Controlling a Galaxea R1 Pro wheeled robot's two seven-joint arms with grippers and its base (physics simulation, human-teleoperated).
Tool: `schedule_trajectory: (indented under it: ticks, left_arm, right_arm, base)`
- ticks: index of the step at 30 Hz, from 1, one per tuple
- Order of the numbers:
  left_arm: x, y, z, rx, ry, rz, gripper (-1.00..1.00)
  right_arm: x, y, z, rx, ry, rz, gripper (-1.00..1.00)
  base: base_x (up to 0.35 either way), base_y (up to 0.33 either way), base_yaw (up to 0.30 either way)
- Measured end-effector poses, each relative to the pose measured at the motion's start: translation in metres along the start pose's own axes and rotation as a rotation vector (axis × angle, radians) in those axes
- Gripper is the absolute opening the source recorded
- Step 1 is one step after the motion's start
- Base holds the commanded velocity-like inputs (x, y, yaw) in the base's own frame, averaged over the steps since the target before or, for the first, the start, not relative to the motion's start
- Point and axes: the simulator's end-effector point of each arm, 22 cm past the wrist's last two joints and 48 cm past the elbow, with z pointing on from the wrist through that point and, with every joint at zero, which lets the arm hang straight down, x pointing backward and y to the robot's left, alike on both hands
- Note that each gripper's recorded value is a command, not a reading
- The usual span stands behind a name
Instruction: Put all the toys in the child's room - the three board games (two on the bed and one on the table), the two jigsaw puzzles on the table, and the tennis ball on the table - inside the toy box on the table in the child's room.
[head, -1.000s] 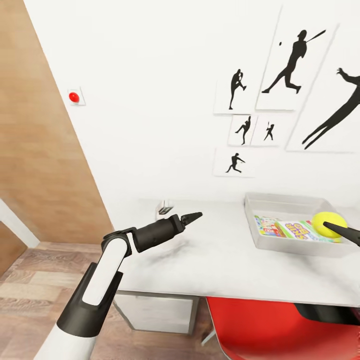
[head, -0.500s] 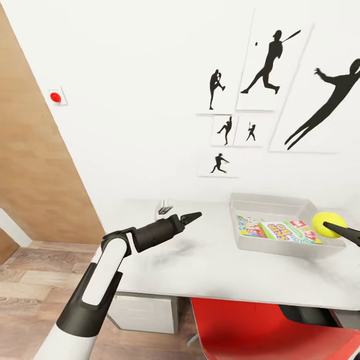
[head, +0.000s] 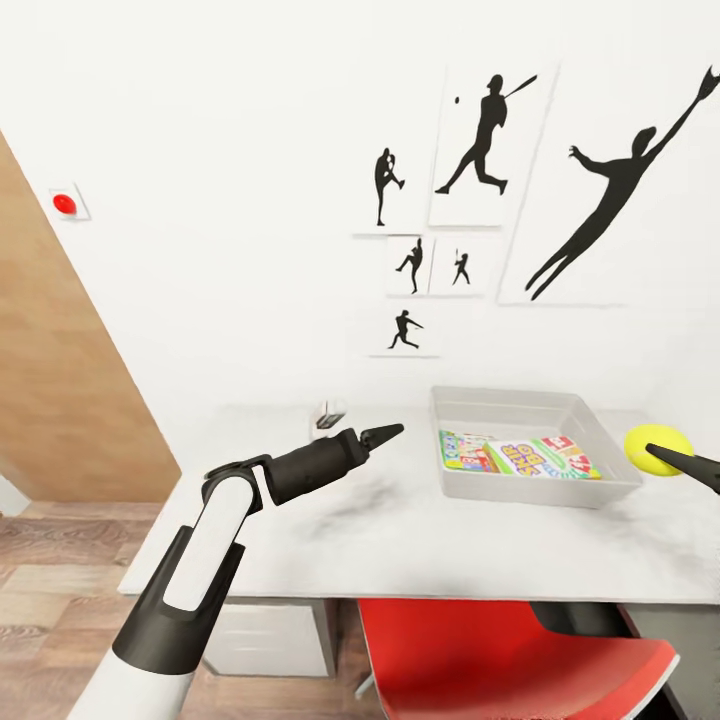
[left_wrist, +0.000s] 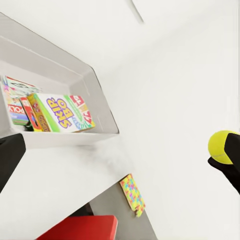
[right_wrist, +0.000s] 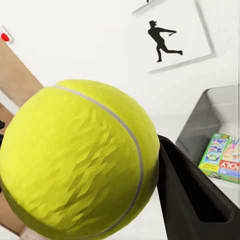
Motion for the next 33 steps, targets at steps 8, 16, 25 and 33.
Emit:
schedule_trajectory:
  ticks: [8,16,25,33]
  left_arm:
    - [-0.0009,-0.0027,0.0001,0.003,-0.002,0.002,1.0]
    - [-0.0006,-0.0054,0.0006,0.005,-0.001,0.007,1.0]
    - [-0.001,-0.0069,0.0009,0.01,-0.001,0.008,1.0]
    - [-0.0015,-0.0066,0.0006,0.009,-0.002,0.008,1.0]
  right_arm:
    - [-0.0019,0.0007,-0.0016,0.001,-0.005,-0.003,-1.0]
    - [-0.0023,0.0018,-0.0021,-0.001,-0.005,-0.001,-1.0]
    - [-0.0014,0.0023,-0.0011,-0.004,-0.002,0.003,-1.0]
    - [-0.0012,0.0024,-0.001,-0.004,-0.001,0.004,-1.0]
  base:
    - [0.03,-0.009,-0.056]
    - [0.207,-0.11,-0.083]
    - [0.071,-0.043,-0.011]
    - [0.006,-0.003,-0.001]
